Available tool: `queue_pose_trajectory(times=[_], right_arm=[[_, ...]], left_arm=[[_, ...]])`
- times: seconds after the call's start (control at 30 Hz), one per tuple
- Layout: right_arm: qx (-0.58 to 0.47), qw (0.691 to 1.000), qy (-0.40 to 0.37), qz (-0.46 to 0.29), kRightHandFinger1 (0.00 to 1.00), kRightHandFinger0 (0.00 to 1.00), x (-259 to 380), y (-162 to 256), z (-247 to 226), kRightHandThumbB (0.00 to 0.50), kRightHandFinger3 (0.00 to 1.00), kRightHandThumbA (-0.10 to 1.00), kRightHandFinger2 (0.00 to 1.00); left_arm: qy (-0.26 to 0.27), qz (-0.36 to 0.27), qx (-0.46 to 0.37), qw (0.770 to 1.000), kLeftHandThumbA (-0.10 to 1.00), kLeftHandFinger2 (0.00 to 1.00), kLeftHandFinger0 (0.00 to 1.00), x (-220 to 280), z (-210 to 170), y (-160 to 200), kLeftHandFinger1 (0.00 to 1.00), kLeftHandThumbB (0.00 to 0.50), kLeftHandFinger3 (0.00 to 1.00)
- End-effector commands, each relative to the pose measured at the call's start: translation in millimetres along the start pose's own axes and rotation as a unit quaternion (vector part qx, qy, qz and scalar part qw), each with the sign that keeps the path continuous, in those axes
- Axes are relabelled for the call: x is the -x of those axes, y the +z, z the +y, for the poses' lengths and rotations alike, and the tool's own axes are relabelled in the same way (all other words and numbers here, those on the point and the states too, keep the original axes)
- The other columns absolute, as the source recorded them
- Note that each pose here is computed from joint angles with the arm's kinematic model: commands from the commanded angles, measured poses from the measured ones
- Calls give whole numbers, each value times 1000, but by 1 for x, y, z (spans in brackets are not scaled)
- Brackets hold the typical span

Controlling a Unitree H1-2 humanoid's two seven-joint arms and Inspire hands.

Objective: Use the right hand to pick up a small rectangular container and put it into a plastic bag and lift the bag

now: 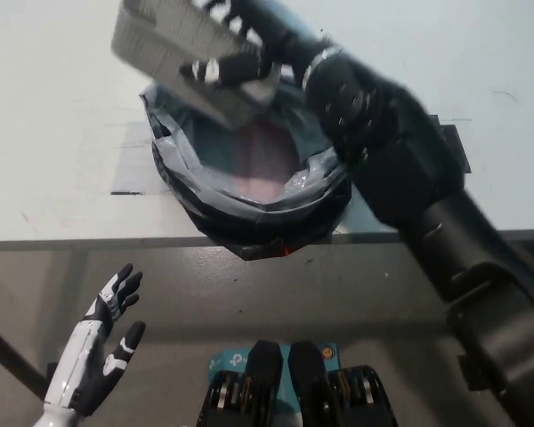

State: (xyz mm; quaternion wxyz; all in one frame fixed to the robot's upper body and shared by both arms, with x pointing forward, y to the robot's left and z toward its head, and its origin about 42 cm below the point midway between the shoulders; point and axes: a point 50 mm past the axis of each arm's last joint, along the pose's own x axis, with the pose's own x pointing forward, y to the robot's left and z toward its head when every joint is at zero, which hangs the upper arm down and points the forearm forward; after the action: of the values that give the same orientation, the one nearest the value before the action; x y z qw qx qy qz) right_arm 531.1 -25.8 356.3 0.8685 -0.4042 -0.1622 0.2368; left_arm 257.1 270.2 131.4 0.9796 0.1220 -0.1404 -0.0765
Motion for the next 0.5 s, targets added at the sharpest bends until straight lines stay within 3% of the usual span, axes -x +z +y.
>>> queue_pose_trajectory(times=[0.0, 0.1, 0.13, 0.2, 0.47], right_arm=[[13, 999, -25, -16, 412, 0, -3, 7, -3, 154, 902, -100, 841], [3, 1000, -21, -9, 417, 0, 0, 0, 4, 150, 906, -100, 843], [-7, 1000, -21, -9, 395, 0, 1, -5, 7, 143, 889, -100, 789], [-9, 1000, -23, -4, 397, 0, 5, -12, 12, 141, 887, -100, 778], [-6, 999, -34, 7, 462, 16, 23, -30, 32, 142, 961, -100, 850]], left_arm=[[-11, -18, -3, 1000, 825, 1000, 1000, -3, 3, 9, 1000, 293, 1000], [-14, -17, -6, 1000, 825, 1000, 1000, -3, 4, 9, 1000, 286, 1000], [-15, -15, -7, 1000, 827, 1000, 1000, -3, 4, 9, 1000, 286, 1000], [-15, -15, -6, 1000, 828, 1000, 1000, -3, 4, 9, 1000, 288, 1000], [-17, -12, -7, 1000, 813, 1000, 1000, -3, 5, 9, 1000, 274, 1000]])
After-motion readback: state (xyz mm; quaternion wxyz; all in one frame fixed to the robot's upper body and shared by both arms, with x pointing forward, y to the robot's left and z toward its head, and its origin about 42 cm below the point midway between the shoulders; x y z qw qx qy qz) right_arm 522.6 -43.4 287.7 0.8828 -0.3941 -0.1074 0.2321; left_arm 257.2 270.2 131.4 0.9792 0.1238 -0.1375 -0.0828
